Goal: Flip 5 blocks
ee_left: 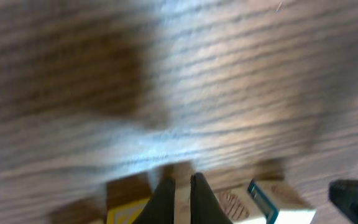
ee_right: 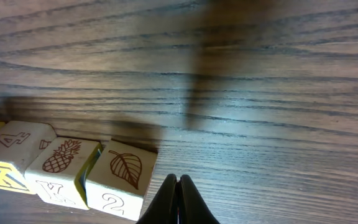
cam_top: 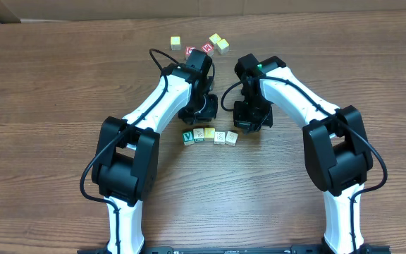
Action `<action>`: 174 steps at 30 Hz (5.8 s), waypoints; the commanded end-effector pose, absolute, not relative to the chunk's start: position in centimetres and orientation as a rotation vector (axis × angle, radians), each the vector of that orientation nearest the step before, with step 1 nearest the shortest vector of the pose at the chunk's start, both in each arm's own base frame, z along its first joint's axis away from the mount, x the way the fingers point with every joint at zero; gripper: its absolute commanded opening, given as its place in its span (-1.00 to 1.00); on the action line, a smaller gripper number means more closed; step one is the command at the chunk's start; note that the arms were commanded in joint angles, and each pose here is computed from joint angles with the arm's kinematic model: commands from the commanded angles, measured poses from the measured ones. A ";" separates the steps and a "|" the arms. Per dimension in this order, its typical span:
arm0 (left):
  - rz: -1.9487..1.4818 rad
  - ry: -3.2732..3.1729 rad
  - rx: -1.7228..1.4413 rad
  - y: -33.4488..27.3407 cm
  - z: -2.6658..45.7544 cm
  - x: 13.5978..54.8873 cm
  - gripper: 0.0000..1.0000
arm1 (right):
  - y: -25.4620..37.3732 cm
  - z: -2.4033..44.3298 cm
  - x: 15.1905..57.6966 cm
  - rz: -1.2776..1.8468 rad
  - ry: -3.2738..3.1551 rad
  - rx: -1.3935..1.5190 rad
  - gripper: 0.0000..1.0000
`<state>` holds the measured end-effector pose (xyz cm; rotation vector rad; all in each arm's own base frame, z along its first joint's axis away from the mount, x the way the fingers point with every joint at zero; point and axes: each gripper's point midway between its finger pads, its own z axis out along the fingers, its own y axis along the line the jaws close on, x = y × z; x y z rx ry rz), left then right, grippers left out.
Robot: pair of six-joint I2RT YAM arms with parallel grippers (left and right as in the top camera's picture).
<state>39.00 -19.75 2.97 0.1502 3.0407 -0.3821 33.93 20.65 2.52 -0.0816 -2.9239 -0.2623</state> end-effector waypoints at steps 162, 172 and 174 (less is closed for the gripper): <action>-0.091 2.961 -0.513 -6.3 11.6 40.8 -0.92 | 27.6 5.7 26.9 -0.231 -2.918 0.280 -0.92; -0.076 2.972 -0.516 -4.5 11.5 40.7 -0.92 | 27.5 3.9 28.1 -0.127 -3.034 0.222 -0.92; -0.076 2.974 -0.515 -4.5 11.4 40.7 -0.92 | 27.5 3.2 28.1 -0.134 -3.039 0.224 -0.92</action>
